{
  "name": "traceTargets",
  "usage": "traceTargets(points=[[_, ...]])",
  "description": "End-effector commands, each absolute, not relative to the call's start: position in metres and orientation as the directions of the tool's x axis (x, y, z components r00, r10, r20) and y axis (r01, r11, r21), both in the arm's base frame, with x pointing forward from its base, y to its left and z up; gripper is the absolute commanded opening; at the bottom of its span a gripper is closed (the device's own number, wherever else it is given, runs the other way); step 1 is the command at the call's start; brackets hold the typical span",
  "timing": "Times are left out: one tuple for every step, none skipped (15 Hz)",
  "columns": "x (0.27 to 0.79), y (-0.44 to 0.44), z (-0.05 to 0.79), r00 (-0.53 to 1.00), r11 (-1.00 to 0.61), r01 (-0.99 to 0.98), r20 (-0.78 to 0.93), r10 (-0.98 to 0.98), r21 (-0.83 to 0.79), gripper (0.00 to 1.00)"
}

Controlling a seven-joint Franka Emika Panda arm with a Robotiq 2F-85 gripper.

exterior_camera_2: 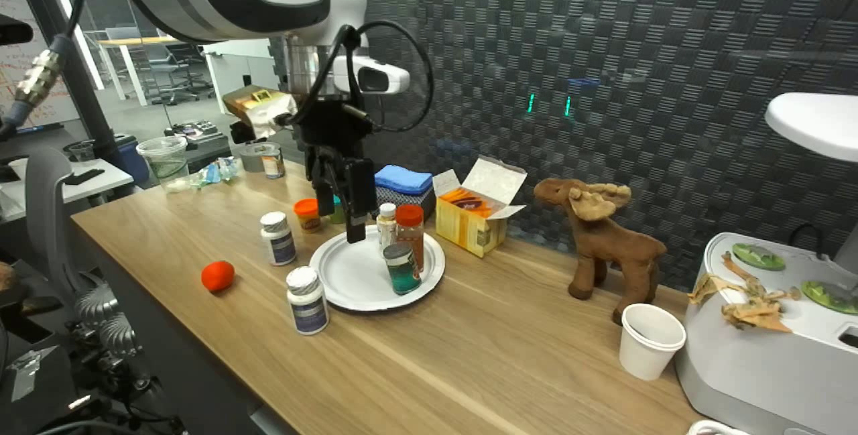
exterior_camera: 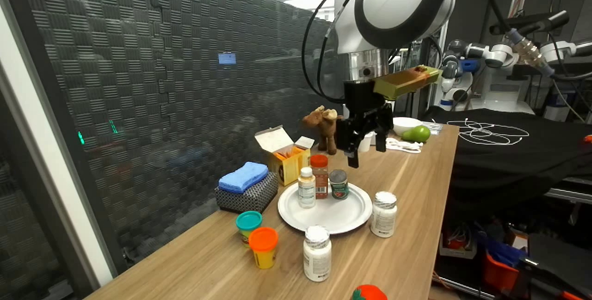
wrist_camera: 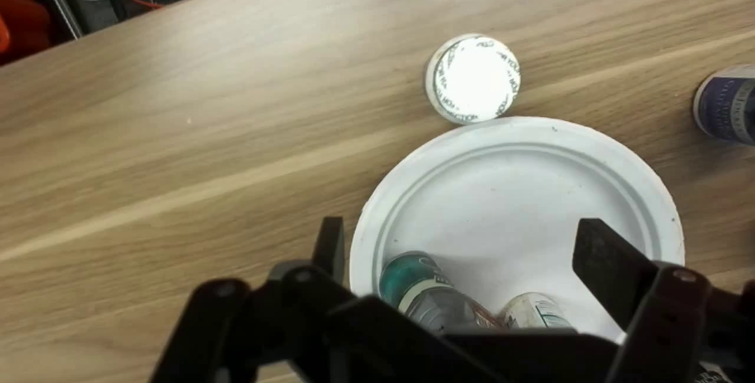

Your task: Put the bottles on the red object on the plate

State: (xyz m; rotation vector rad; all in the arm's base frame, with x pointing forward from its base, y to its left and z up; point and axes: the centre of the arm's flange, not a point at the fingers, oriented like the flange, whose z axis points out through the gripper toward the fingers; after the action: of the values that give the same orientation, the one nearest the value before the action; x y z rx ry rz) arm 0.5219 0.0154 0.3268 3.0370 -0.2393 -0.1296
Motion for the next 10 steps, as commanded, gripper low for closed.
traceTargets(points=[[0.516,0.024,0.315,0.952,-0.953,-0.282,-0.088,-0.293,0.114,1.0],[0.516,0.022,0.309,0.937,-0.937,-0.326,-0.087,-0.338,0.129,1.0],[0.515,0.02,0.304,0.925,-0.925,-0.355,-0.092,-0.369,0.135,1.0],[0.514,0.02,0.3,0.914,-0.916,-0.377,-0.102,-0.392,0.139,1.0],[0.514,0.019,0.295,0.907,-0.91,-0.389,-0.113,-0.406,0.14,1.0],[0.514,0.019,0.291,0.904,-0.909,-0.392,-0.127,-0.409,0.138,1.0],[0.514,0.019,0.287,0.9,-0.907,-0.397,-0.136,-0.415,0.139,1.0],[0.512,0.019,0.283,0.898,-0.908,-0.397,-0.148,-0.415,0.137,1.0],[0.511,0.019,0.28,0.896,-0.908,-0.398,-0.155,-0.415,0.133,1.0],[0.507,0.021,0.278,0.896,-0.908,-0.398,-0.157,-0.415,0.127,1.0]])
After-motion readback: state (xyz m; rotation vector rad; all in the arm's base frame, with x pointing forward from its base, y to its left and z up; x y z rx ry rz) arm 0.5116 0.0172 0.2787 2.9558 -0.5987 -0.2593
